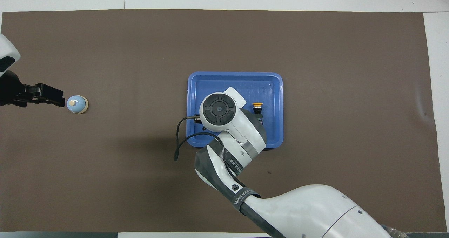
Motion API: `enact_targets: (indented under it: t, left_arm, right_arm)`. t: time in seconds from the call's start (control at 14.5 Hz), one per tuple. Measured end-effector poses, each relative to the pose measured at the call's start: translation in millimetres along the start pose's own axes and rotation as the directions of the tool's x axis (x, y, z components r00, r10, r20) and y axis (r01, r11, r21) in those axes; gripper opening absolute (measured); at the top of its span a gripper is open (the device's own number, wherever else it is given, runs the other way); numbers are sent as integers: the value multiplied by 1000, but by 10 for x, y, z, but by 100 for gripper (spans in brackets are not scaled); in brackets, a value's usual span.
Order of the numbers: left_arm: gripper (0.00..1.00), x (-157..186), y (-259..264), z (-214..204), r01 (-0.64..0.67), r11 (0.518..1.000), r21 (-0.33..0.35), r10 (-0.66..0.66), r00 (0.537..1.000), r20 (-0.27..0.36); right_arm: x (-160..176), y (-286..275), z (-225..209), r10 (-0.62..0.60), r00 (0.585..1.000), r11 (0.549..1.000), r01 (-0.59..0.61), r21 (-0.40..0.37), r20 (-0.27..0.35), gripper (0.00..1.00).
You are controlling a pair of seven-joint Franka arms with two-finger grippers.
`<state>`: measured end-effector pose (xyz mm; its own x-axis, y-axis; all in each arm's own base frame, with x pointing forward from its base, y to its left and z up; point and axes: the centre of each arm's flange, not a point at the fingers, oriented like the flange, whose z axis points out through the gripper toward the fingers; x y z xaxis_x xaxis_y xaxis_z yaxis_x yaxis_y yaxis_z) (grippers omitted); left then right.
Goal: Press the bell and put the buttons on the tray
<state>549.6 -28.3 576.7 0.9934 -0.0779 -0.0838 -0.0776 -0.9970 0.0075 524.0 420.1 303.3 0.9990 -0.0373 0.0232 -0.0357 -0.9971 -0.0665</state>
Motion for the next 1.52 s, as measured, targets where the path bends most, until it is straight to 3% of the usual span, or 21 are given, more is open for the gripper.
enact_targets:
  t: [0.14, 0.41, 0.62, 0.83, 1.17, 1.52]
  left_arm:
    - [100, 0, 0, 0, 0, 1000, 0, 0, 1000, 0]
    - [100, 0, 0, 0, 0, 1000, 0, 0, 1000, 0]
    - [100, 0, 0, 0, 0, 1000, 0, 0, 1000, 0]
    - [100, 0, 0, 0, 0, 1000, 0, 0, 1000, 0]
    - [100, 0, 0, 0, 0, 1000, 0, 0, 1000, 0]
    - [100, -2, -8, 2, 2, 1000, 0, -2, 1000, 2]
  right_arm:
    - [7, 5, -54, 24, 1000, 1000, -24, -2, 0, 55]
    - [234, 222, -495, 102, 995, 994, -102, -32, 5, 98]
    - [627, 901, -1166, 196, 980, 980, -197, -28, -32, 100]
    - [882, 1707, -1697, 194, 980, 980, -195, -24, -39, 100]
    - [1070, 2772, -2037, 77, 997, 996, -77, -43, -5, 100]
    - [973, 3591, -2435, -58, 997, 997, 60, -55, 43, 100]
